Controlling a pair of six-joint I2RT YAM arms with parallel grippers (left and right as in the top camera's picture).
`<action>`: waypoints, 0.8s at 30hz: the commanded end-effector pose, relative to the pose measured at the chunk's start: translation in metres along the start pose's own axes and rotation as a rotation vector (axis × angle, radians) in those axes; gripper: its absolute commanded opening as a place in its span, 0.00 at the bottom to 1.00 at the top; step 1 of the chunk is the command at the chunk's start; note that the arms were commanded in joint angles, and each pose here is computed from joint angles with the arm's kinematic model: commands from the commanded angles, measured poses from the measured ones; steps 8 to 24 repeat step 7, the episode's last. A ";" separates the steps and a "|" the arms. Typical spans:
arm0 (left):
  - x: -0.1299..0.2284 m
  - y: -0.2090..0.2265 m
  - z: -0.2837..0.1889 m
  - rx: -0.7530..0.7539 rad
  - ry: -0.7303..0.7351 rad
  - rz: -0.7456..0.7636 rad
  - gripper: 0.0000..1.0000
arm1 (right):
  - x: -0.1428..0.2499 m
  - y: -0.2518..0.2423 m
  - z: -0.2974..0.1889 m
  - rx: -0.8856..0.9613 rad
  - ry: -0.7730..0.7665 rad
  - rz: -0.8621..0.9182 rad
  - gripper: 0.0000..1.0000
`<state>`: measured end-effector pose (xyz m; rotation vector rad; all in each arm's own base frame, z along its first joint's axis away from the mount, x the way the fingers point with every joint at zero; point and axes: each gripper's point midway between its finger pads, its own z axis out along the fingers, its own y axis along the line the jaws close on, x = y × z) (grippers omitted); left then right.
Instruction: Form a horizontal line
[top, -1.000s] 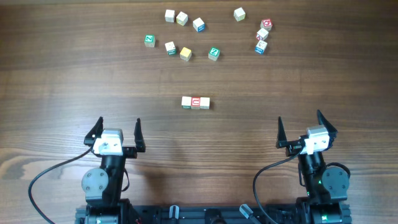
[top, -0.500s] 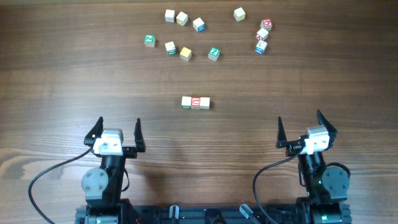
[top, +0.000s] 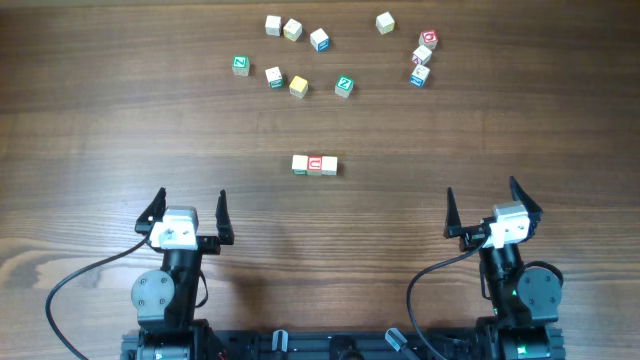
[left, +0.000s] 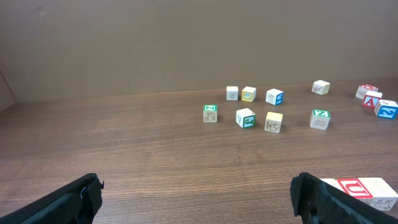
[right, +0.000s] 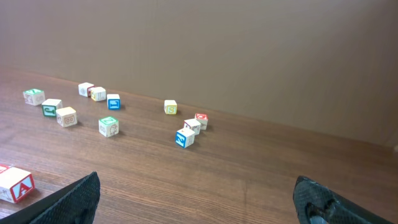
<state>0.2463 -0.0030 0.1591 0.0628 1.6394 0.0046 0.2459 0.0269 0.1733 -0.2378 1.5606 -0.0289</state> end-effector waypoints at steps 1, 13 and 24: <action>0.001 0.000 0.000 -0.005 0.000 -0.003 1.00 | -0.002 0.001 0.000 -0.002 -0.008 -0.012 0.99; 0.001 0.000 0.000 -0.005 0.000 -0.003 1.00 | -0.002 0.001 0.000 -0.002 -0.008 -0.012 1.00; 0.001 0.000 0.000 -0.005 0.000 -0.003 1.00 | -0.002 0.001 0.000 -0.002 -0.008 -0.012 1.00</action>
